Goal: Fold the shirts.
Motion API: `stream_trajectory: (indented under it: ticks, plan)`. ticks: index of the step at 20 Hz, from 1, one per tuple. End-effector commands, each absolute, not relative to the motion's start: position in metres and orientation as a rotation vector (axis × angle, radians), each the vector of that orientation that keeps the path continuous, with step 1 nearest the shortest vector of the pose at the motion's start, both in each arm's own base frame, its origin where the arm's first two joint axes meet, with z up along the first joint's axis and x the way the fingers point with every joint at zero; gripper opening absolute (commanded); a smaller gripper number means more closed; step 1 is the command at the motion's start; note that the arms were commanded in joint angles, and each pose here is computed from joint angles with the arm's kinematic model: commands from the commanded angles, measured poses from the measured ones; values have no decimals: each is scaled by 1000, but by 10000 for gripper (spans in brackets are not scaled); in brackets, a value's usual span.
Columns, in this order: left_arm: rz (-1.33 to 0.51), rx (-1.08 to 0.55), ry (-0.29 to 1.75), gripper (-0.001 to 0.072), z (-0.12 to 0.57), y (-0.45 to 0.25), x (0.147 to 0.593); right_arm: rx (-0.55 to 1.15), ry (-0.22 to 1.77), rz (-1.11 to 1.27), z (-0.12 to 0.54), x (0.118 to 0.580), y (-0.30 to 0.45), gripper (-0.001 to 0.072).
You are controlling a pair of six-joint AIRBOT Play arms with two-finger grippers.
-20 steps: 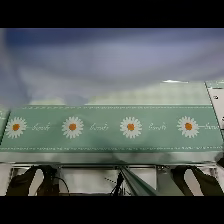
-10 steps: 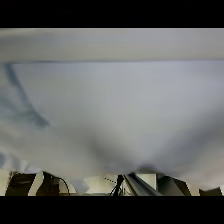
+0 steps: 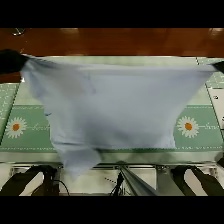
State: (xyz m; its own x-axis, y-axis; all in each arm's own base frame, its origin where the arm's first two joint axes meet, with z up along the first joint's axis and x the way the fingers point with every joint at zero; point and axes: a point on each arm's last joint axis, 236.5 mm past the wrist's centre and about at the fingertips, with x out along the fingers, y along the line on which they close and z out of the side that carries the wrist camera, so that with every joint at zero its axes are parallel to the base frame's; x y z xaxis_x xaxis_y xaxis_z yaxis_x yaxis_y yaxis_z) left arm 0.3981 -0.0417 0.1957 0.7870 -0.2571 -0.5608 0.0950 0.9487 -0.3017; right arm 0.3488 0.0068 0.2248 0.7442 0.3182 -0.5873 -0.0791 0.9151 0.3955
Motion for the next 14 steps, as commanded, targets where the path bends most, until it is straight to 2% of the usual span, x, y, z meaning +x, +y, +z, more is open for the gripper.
stream_trajectory:
  ticks: [1,3,5,8,12,14]
  plan:
    - [-195,-321,709,21,113,-68,474,418,757,234,146,429,3,22]
    - [-168,-376,749,20,78,-76,506,469,803,205,103,469,-1,22]
    - [-100,-520,814,20,47,-77,528,523,845,183,74,502,-7,22]
    - [-87,-550,858,21,25,-81,544,582,896,184,57,535,-11,22]
    - [-60,-610,908,22,27,-74,535,592,981,236,50,537,-4,22]
    - [-122,-516,1010,22,23,-74,511,585,1053,269,47,520,-2,22]
